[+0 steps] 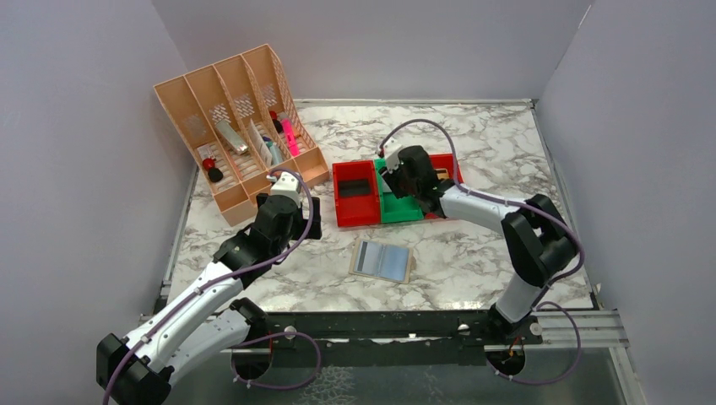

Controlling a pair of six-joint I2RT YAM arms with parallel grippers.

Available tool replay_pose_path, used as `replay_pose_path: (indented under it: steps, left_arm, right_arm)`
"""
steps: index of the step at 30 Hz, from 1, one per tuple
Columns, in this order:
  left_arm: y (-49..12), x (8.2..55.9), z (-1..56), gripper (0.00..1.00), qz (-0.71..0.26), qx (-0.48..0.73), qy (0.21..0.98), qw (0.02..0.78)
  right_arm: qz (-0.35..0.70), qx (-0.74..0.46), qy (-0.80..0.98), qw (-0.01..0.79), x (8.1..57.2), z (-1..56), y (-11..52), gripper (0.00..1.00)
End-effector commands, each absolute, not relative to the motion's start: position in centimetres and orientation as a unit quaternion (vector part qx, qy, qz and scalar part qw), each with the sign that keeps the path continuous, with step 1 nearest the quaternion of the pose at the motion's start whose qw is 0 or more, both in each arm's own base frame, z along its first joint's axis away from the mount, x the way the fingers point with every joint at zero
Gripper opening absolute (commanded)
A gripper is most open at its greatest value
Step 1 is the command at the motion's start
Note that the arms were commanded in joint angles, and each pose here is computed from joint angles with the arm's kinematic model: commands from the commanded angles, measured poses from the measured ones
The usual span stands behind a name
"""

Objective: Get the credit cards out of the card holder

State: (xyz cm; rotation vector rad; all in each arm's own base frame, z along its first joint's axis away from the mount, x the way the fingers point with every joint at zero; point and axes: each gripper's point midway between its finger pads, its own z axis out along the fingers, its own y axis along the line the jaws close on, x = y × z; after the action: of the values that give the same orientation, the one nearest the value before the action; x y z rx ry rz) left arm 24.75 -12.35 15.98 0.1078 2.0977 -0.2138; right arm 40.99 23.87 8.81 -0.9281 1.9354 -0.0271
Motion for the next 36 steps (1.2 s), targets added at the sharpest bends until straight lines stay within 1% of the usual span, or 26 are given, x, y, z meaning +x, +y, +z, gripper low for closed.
replay_pose_path:
  steps: [1,4,6,9,13,17,23,29,33,36]
  left_arm:
    - [-12.4,24.6,15.6,0.99,-0.093,0.044,0.868,0.486]
    - [-12.4,24.6,15.6,0.99,-0.093,0.044,0.868,0.485]
    - [-12.5,24.6,15.6,0.99,-0.094,0.045,0.868,0.485]
    - [-12.4,24.6,15.6,0.99,-0.095,0.045,0.868,0.486]
    - [-12.4,24.6,15.7,0.99,-0.095,0.044,0.868,0.486]
    - [-12.4,24.5,15.8,0.99,-0.095,0.044,0.867,0.488]
    - [-12.4,24.6,15.6,0.99,-0.094,0.045,0.869,0.484]
    - [-12.5,24.6,15.6,0.99,-0.095,0.046,0.869,0.484]
    - [-12.5,24.6,15.5,0.99,-0.094,0.046,0.869,0.484]
    - [-12.5,24.6,15.5,0.99,-0.094,0.045,0.869,0.483]
  right_arm:
    - [0.109,-0.212,0.880,0.411,37.7,9.3,25.5,0.41]
    - [0.123,-0.159,0.921,0.333,36.0,7.4,25.6,0.38]
    - [0.124,-0.132,0.934,0.310,35.7,6.4,25.7,0.37]
    - [0.112,-0.106,0.942,0.297,35.9,5.4,25.5,0.34]
    - [0.089,-0.091,0.945,0.302,36.6,4.7,25.0,0.32]
    - [0.068,-0.075,0.947,0.306,37.4,4.3,24.6,0.31]
    - [0.047,-0.052,0.942,0.328,38.9,3.7,24.1,0.32]
    - [0.027,-0.043,0.942,0.332,40.1,3.4,24.1,0.32]
    - [0.034,-0.036,0.939,0.341,40.6,4.0,24.3,0.32]
    - [0.040,-0.028,0.933,0.356,41.1,4.2,24.3,0.35]
